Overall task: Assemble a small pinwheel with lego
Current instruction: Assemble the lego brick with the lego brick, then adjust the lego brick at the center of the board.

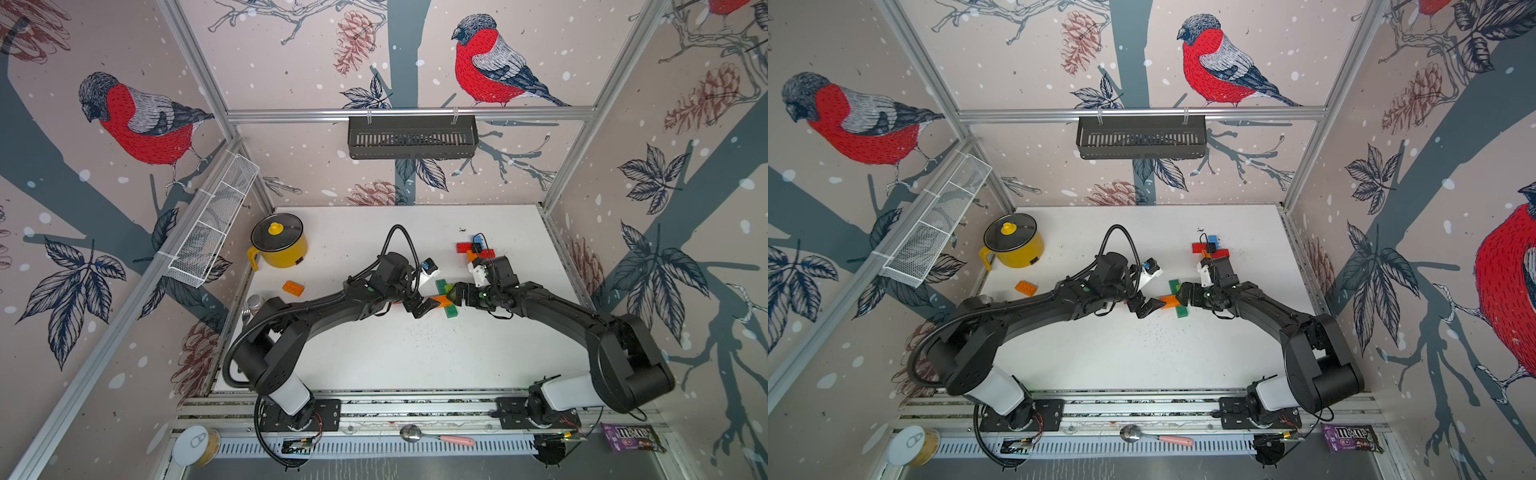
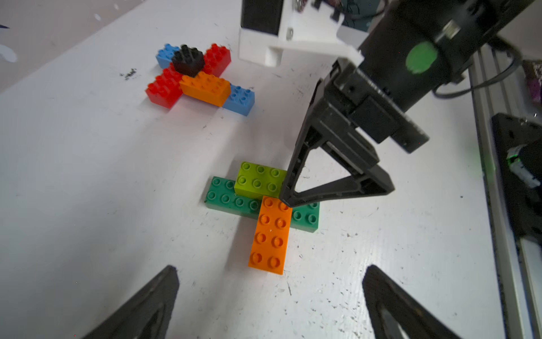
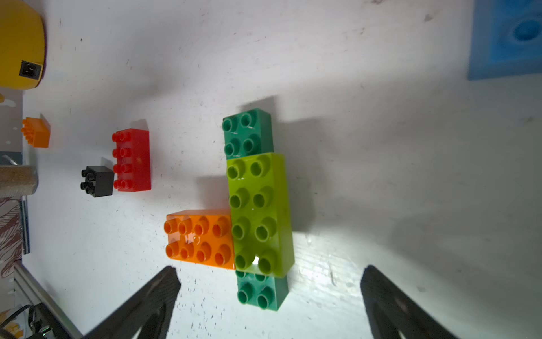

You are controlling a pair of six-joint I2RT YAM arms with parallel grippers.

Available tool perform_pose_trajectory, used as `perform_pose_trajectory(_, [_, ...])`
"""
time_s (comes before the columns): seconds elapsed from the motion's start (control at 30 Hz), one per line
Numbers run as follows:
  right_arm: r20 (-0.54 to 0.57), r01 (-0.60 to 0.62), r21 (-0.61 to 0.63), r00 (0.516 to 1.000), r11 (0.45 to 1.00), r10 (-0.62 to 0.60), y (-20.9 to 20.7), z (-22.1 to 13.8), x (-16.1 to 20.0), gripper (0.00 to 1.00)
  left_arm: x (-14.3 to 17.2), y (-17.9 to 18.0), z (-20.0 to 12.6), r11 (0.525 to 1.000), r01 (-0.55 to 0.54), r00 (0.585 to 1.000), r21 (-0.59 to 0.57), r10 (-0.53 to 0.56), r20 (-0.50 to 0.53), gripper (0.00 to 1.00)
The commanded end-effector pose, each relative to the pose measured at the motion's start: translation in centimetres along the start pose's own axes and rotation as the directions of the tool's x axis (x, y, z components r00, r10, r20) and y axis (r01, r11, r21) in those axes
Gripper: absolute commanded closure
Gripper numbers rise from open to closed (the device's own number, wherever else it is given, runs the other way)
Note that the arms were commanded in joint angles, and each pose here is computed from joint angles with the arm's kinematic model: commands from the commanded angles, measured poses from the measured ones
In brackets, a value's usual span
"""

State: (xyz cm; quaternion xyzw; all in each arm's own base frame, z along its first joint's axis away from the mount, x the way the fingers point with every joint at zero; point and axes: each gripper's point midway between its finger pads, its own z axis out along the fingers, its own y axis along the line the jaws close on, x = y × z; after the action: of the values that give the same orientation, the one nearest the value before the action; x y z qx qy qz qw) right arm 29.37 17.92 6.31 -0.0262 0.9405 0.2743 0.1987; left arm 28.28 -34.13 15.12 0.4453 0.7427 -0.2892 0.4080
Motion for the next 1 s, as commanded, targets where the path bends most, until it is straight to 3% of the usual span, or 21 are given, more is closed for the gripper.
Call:
perform_pose_trajectory(0.0, [0.007, 0.006, -0.061, 1.0, 0.998, -0.005, 0.9, 0.1, 0.0, 0.01, -2.7, 3.8, -3.2, 0.925, 0.305, 0.944, -0.226, -0.262, 0.199, 0.02])
perform_pose_trajectory(0.1, [0.0, 0.005, -0.086, 1.0, 0.996, -0.005, 1.1, 0.5, 0.5, 0.01, -1.4, 6.1, -5.8, 0.798, 0.461, 0.887, -0.387, -0.405, 0.222, 0.02])
perform_pose_trajectory(0.2, [-0.006, -0.01, -0.118, 1.0, 0.993, 0.01, 1.5, 0.8, 1.1, 0.01, 0.3, 6.8, -8.1, 0.719, 0.487, 0.873, -0.496, -0.397, 0.283, 0.02])
perform_pose_trajectory(0.27, [-0.008, -0.014, -0.135, 1.0, 0.991, 0.013, 2.0, 0.9, 1.5, 0.01, 2.4, 7.7, -9.2, 0.637, 0.548, 0.836, -0.542, -0.439, 0.328, 0.02])
perform_pose_trajectory(0.43, [-0.015, -0.019, -0.163, 1.0, 0.986, 0.017, 3.2, 1.3, 2.6, 0.01, 5.2, 5.6, -7.4, 0.67, 0.572, 0.809, -0.474, -0.555, 0.191, 0.03])
perform_pose_trajectory(0.6, [-0.008, -0.02, -0.202, 1.0, 0.979, 0.019, 4.8, 1.8, 3.3, 0.01, 8.3, 3.8, -5.6, 0.674, 0.608, 0.769, -0.419, -0.631, 0.101, 0.12])
perform_pose_trajectory(0.77, [0.016, -0.027, -0.233, 0.999, 0.972, 0.031, 5.6, 1.6, 2.7, 0.01, 9.9, 4.4, -4.3, 0.645, 0.616, 0.751, -0.453, -0.654, 0.09, 0.18])
perform_pose_trajectory(0.97, [0.098, -0.055, -0.176, 0.993, 0.983, 0.073, 4.1, -0.5, 1.1, 0.01, 11.2, 6.0, -2.8, 0.593, 0.592, 0.749, -0.546, -0.655, 0.102, 0.25])
